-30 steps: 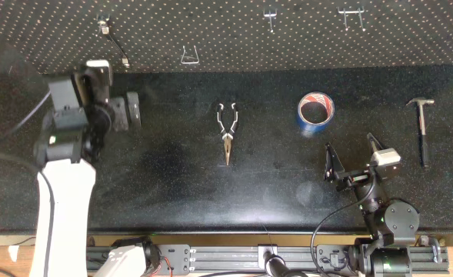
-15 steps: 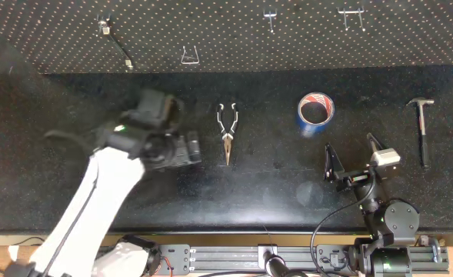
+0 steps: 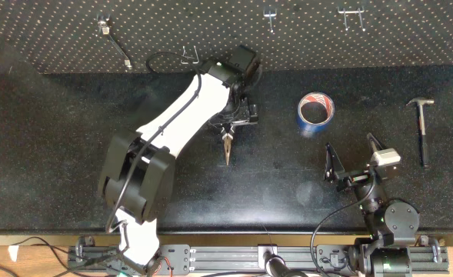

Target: Place Tools Onto Pegboard

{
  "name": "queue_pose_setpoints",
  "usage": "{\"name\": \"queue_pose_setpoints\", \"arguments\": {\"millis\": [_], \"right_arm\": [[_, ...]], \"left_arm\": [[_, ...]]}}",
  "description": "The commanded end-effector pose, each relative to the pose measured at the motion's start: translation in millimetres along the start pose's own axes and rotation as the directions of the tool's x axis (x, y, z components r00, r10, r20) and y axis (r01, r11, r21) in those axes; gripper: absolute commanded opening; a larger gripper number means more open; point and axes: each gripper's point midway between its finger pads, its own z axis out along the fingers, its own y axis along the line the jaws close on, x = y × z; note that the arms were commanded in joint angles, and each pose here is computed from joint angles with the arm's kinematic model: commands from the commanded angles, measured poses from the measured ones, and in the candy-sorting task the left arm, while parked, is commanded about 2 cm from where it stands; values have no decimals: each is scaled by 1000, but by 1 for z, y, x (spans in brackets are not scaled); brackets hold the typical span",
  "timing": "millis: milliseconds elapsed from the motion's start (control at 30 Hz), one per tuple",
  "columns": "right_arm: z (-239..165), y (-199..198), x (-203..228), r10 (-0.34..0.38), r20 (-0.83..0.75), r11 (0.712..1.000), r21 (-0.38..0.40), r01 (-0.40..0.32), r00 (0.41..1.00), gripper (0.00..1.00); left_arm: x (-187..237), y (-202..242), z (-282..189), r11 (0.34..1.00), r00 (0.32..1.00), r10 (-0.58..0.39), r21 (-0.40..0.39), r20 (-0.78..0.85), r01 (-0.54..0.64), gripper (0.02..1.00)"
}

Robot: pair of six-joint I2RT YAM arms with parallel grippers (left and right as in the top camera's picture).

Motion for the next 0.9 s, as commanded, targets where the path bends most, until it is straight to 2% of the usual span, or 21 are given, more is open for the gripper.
{"name": "queue_pose_setpoints", "arguments": {"millis": [33, 300, 467, 600, 667, 900], "right_arm": [[0, 3, 1, 10, -2, 1000, -16, -10, 1000, 976], [0, 3, 1, 10, -2, 1000, -16, -10, 1000, 976], [0, 3, 1, 10, -2, 1000, -16, -10, 1000, 976], [0, 3, 1, 10, -2, 1000, -16, -10, 1000, 976], [0, 3, 1, 10, -2, 1000, -16, -10, 1000, 976], [0, 3, 1, 10, -2, 1000, -16, -10, 1000, 976]], "left_arm": [[-18, 7, 8, 999, 999, -18, -26, 35, 19, 998], [-27, 3, 14, 1000, 998, -18, -17, 64, 20, 998], [-29, 2, 14, 999, 996, 45, -17, 71, -44, 998], [-33, 5, 18, 999, 997, 35, -16, 70, -34, 998], [-33, 4, 19, 997, 995, 78, -16, 69, -77, 1000], [-34, 2, 28, 997, 995, 78, -13, 61, -78, 998]]}}
